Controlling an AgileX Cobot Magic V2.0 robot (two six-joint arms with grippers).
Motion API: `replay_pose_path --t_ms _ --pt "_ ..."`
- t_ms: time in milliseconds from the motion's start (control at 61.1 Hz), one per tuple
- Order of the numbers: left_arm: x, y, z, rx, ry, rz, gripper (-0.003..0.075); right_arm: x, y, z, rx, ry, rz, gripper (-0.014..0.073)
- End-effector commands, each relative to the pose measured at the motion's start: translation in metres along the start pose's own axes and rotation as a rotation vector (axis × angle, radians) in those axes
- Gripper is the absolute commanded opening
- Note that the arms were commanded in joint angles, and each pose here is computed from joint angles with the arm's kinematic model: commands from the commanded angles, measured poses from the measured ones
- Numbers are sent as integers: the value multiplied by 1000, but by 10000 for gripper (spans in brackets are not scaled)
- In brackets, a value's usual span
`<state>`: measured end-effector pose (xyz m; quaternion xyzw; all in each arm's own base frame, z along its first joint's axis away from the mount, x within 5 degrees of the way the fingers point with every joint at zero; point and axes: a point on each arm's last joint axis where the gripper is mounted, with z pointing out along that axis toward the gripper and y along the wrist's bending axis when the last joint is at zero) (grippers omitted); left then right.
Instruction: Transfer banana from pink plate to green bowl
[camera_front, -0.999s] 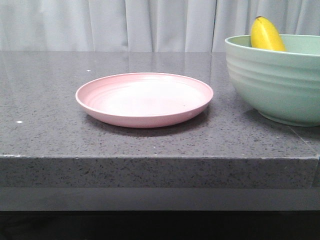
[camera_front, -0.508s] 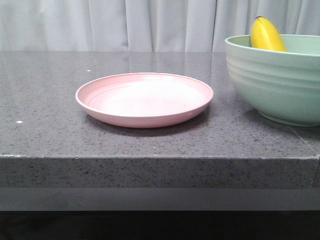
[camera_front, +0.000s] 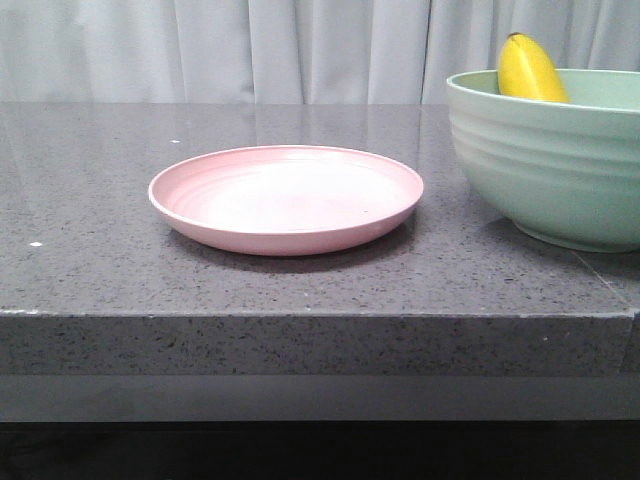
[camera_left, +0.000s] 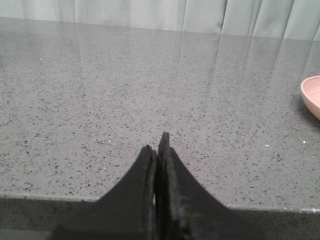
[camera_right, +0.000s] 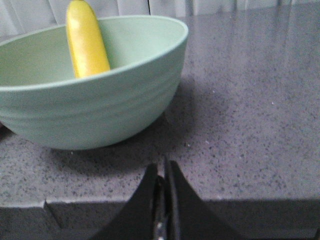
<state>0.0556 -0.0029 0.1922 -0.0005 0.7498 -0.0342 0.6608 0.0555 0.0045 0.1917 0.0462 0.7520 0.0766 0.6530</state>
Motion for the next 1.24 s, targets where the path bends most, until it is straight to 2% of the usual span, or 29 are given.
replay_pose_path --t_ms 0,1228 --pt "-7 0 -2 3 -103 -9 -20 -6 -2 -1 10 -132 -4 -60" --pt "-7 0 -2 3 -103 -9 -20 -3 -2 -1 12 -104 -4 -60"
